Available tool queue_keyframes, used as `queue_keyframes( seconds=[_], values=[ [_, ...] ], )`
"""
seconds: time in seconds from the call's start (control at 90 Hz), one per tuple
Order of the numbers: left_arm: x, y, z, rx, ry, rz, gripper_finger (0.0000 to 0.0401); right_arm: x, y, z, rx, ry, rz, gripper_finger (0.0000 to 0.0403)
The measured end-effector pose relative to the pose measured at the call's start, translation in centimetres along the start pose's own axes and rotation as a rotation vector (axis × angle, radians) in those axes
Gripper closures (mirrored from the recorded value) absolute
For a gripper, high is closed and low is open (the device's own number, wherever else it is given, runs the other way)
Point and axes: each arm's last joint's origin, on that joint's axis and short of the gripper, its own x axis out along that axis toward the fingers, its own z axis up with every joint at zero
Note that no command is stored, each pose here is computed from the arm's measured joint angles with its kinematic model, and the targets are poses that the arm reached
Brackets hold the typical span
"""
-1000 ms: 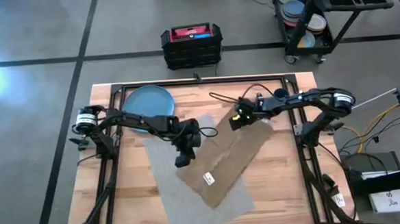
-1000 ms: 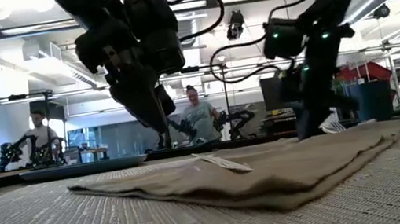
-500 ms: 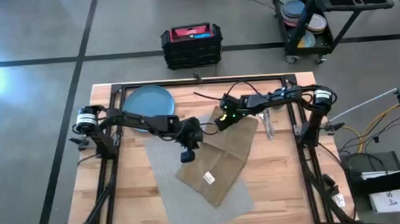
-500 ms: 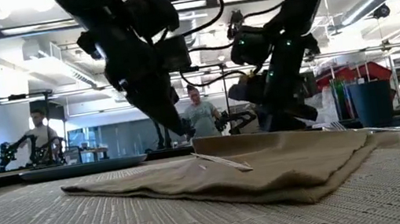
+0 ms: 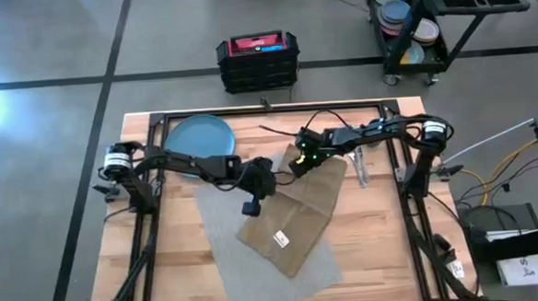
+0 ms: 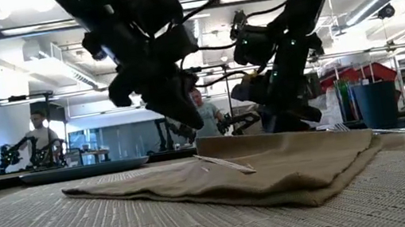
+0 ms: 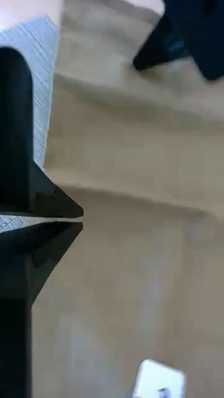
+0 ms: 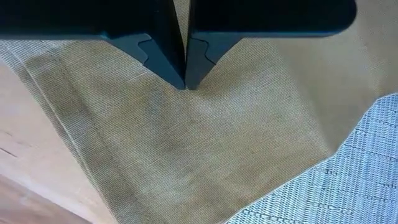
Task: Set table place
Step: Fold the brown table napkin
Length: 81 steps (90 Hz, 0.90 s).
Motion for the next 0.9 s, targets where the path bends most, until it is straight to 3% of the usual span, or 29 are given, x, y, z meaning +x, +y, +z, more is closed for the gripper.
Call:
queue_keyframes(
  seconds=[0.344, 0.456, 0.644, 0.9],
  values=[
    [0.3, 0.1, -0.1, 0.066, 0.016, 0.032, 0.0211, 0.0, 0.0, 0.0, -0.001, 0.004, 0.007, 0.0403],
    [0.7, 0.3, -0.2, 0.079, 0.025, 0.068, 0.0177, 0.0, 0.1, 0.0, -0.001, 0.004, 0.009, 0.0403],
    [2.6, 0.3, -1.2, 0.090, 0.073, 0.048, 0.0191, 0.0, 0.3, -0.1, -0.007, 0.002, 0.014, 0.0403],
    [3.7, 0.4, -1.5, 0.089, 0.077, 0.078, 0.0276, 0.0, 0.6, -0.3, -0.017, 0.005, 0.018, 0.0403]
  ],
)
